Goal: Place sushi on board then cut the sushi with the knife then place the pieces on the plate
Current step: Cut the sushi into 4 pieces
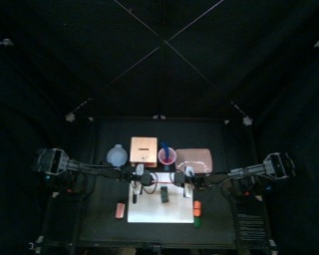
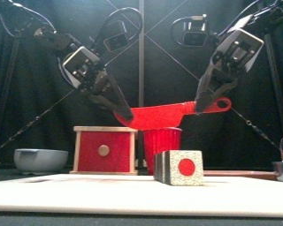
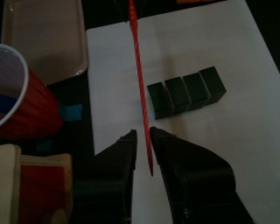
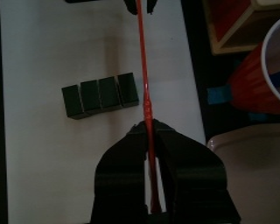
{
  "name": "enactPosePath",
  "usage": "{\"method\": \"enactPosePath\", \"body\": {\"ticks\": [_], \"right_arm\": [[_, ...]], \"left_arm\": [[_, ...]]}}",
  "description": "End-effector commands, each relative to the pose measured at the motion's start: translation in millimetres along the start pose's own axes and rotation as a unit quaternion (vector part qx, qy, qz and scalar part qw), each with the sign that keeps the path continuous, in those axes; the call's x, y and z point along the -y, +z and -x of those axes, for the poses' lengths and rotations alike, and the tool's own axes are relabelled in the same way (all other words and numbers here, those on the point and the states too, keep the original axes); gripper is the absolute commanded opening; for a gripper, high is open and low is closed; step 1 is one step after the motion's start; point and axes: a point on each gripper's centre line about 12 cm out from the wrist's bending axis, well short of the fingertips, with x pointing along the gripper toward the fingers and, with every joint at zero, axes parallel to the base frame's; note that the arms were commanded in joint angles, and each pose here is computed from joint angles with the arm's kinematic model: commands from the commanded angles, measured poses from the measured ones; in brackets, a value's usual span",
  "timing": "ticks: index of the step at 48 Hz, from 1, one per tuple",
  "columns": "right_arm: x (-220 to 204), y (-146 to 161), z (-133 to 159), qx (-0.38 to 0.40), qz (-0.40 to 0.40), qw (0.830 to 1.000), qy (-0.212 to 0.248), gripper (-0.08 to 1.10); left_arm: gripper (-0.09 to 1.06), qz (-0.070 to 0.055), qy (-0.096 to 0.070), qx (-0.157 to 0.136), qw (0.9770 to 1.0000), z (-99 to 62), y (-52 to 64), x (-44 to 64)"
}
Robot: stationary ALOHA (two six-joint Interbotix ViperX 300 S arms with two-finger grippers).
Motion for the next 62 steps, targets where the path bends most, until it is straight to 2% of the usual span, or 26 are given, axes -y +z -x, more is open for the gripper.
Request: {"method": "enactPosePath", "body": {"ticks": [1,8,16,31,42,62], "right_arm": [[-3.0,9.4,2.1,0.012,-0.012,1.0,0.008,0.4],[-5.3,-0.4,-7.3,-0.015,-0.023,1.0,0.009,0.4],[-12.3,-4.7,-10.3,-0.031,-0.026,0.999,0.013,0.4],[-15.4,-11.2,-9.8,-0.05,-0.035,0.998,0.014,0.4],[-11.5,-15.5,-13.8,-0.064,-0.035,0.997,0.005,0.4],[-9.3,-24.9,-22.2,-0.09,-0.031,0.995,-0.006,0.4]], "left_arm": [[0.52,-0.003,-0.001,0.013,0.9999,-1.4,10.2,1.3],[0.52,-0.006,-0.009,0.005,0.9999,-6.4,6.7,7.9],[0.52,-0.004,-0.021,0.005,0.9998,-9.8,9.1,19.6],[0.52,0.015,-0.039,-0.007,0.9991,-17.1,4.2,38.1],[0.52,0.022,-0.041,-0.012,0.9989,-24.5,2.6,39.5],[0.52,0.021,-0.042,-0.019,0.9987,-32.8,1.7,41.5]]}}
